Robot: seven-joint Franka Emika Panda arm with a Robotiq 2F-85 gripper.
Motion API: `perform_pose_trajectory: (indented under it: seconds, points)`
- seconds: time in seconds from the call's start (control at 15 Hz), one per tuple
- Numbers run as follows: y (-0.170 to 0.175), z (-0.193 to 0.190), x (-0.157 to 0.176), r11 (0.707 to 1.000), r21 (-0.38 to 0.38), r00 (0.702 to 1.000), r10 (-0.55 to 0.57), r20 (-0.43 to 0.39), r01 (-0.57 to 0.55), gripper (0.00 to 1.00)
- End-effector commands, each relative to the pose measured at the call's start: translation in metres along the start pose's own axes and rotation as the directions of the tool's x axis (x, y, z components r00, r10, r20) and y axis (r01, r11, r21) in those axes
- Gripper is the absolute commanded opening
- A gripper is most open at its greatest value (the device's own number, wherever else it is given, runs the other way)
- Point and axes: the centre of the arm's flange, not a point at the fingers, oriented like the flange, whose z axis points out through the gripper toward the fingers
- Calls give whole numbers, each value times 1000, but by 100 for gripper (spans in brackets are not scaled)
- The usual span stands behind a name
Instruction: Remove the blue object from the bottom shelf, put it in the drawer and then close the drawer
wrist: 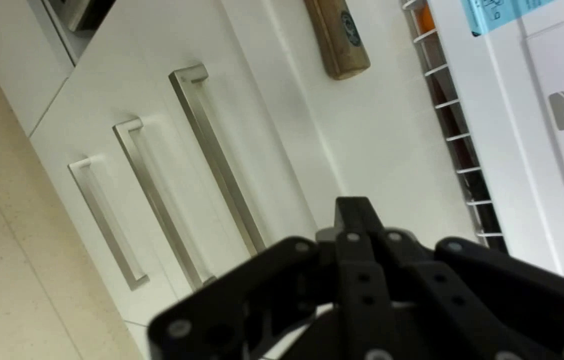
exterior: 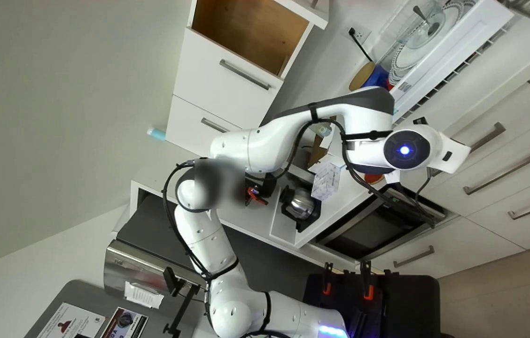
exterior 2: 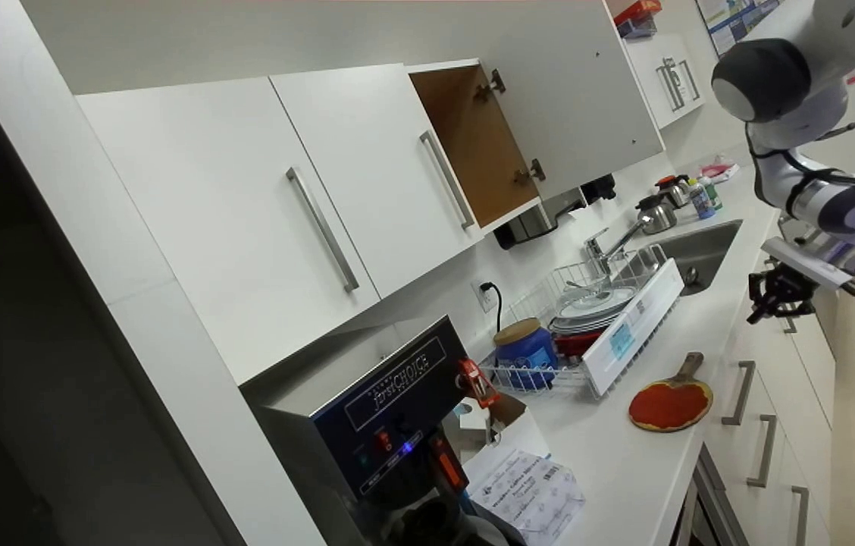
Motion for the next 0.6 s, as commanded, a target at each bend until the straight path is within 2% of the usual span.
perform_pose_trajectory:
  seconds: [0.0, 0.2, 0.53]
  points:
    - [-39, -66, -27, 998, -38, 997, -46, -67, 44, 0]
    - [-73, -113, -32, 993, -12, 986, -116, -116, 116, 0]
    - [-135, -177, -50, 959, 132, 960, -231, -158, 252, 0]
